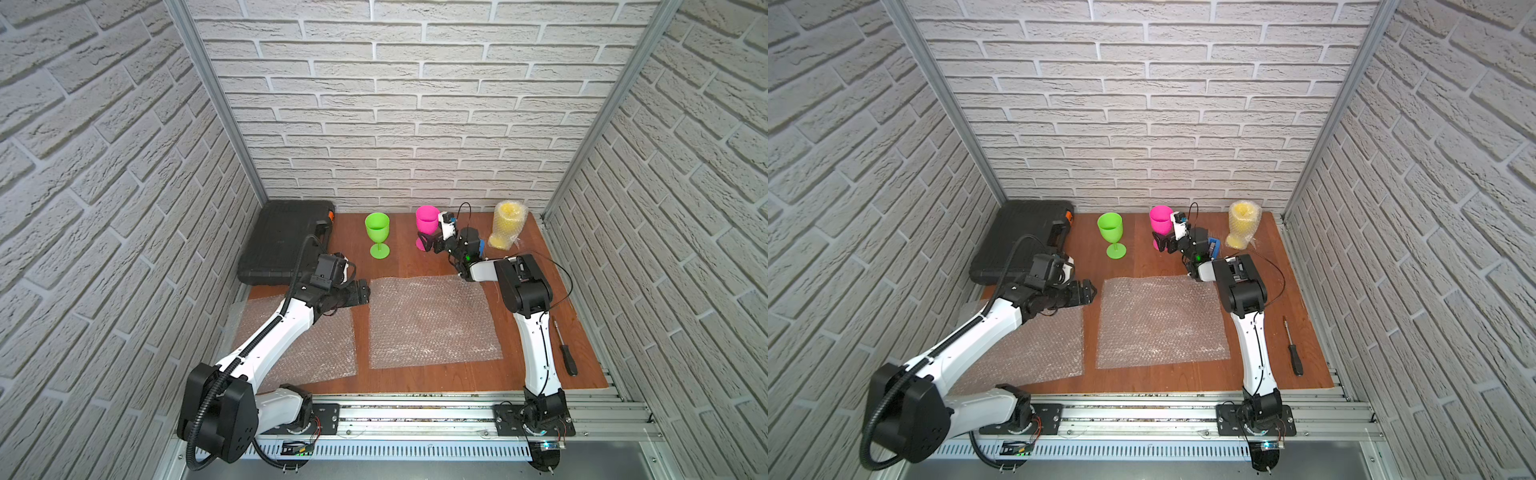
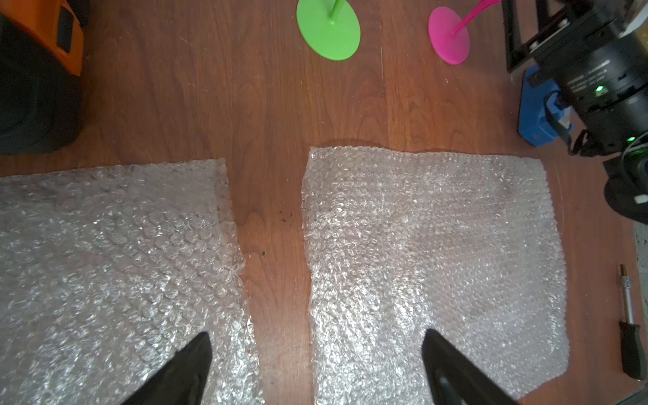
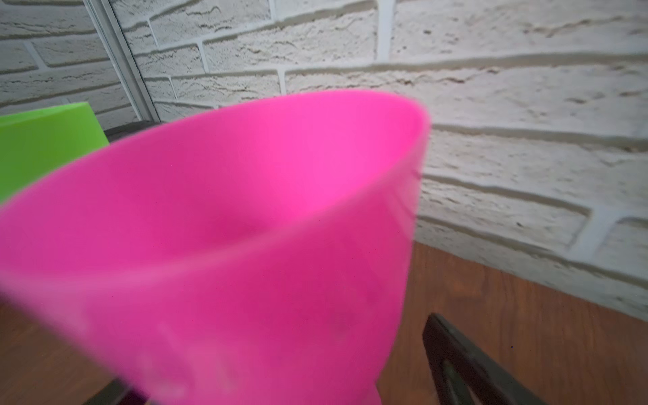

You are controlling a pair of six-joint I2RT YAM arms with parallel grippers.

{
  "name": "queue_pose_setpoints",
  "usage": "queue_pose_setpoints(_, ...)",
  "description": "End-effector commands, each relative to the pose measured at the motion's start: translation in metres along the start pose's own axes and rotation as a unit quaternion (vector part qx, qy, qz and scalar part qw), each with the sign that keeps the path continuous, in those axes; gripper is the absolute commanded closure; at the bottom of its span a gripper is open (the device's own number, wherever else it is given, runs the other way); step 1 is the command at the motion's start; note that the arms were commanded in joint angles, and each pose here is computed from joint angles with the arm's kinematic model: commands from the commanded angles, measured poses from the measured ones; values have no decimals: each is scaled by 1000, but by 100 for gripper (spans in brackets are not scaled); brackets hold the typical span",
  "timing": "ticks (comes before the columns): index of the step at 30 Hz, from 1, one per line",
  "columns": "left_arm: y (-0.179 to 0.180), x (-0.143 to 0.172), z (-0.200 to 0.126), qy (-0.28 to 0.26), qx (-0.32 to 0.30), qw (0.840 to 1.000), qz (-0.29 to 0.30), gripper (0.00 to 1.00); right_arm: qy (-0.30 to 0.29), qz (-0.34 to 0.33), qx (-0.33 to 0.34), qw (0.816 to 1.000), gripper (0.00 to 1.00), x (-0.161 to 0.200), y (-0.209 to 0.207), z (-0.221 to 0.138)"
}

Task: Wrap wine glasses in bubble wrap
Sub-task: Pick up the wine glass at the center of the board.

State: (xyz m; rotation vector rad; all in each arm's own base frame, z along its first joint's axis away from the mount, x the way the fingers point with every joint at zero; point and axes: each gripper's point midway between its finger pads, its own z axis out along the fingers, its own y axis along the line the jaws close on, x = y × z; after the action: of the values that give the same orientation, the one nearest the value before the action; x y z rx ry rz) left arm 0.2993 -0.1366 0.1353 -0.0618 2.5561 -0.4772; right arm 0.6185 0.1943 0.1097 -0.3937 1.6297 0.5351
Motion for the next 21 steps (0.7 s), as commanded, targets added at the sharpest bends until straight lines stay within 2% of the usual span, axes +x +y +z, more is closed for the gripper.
queue_pose_setpoints(1,-1,-6,3,-8,3,1000,6,7,-60,-18,-15,998,0,-37,7,10)
queue_pose_setpoints(4,0,-6,4,-5,0,1000,7,7,-62,-17,-16,998,2,-39,5,14)
queue_pose_setpoints(10,0,-5,9,1,1,1000,6,7,-60,-18,-19,998,17,-46,9,10)
queue_pose_setpoints(21,-6,5,25,35,19,999,3,11,-72,-38,-19,996,21,-97,29,-26)
